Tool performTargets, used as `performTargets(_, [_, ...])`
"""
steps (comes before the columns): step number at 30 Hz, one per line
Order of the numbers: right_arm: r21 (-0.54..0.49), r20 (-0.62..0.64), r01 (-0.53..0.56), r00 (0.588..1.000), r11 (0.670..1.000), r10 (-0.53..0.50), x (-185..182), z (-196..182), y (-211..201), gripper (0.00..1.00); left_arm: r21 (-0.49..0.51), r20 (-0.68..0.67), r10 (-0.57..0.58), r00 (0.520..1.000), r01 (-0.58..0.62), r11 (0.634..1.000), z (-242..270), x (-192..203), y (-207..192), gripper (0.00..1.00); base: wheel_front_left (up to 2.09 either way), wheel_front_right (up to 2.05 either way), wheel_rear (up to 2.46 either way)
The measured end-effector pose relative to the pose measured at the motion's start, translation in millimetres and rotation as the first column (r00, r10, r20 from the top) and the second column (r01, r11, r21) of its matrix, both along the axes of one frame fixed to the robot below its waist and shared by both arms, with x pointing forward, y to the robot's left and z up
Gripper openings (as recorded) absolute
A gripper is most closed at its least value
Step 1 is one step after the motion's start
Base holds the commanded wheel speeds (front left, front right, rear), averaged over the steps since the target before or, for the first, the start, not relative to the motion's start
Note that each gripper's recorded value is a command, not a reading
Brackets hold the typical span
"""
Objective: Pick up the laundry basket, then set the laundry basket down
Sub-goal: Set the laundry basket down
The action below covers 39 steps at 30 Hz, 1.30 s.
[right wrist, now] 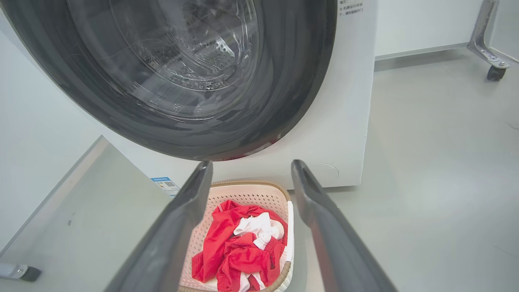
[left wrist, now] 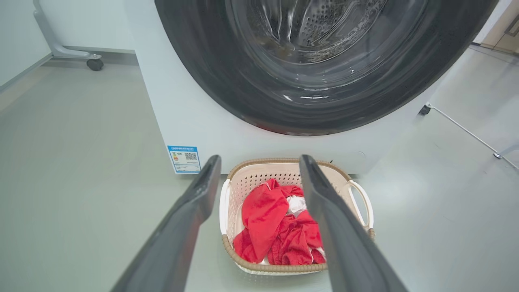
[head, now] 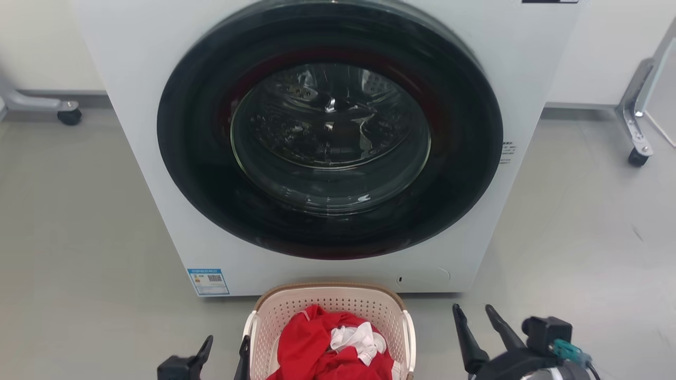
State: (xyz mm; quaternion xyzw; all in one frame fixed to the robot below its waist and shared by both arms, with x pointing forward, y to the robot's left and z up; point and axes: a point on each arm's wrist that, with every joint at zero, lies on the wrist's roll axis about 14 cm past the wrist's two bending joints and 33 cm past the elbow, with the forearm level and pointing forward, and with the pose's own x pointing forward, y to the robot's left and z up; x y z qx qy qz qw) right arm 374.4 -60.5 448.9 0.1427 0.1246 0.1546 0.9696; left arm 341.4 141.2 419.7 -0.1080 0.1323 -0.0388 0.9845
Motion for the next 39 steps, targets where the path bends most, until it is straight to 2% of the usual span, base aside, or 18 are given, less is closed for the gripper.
performTargets(12, [-0.008, 0.137, 0.135, 0.982, 0.991, -0.133, -23, 25, -43, 1.00, -0.003, 0.133, 0.023, 0.991, -0.023, 1.000, 33, -20, 6, 1.00, 0.00, 0.00, 0.00])
performTargets(18, [0.004, 0.187, 0.185, 0.965, 0.983, -0.183, -35, 37, -51, 1.00, 0.004, 0.165, 0.068, 0.984, -0.069, 0.998, 41, -28, 17, 1.00, 0.00, 0.00, 0.00])
performTargets(32, [-0.016, 0.302, 0.244, 0.926, 0.970, -0.228, -49, 65, -62, 1.00, 0.014, 0.252, 0.081, 0.964, -0.087, 0.996, 66, -28, 13, 1.00, 0.00, 0.00, 0.00])
performTargets(39, [-0.020, 0.314, 0.249, 0.921, 0.968, -0.231, -50, 68, -62, 1.00, 0.044, 0.267, 0.082, 0.960, -0.097, 0.994, 69, -27, 15, 1.00, 0.00, 0.00, 0.00])
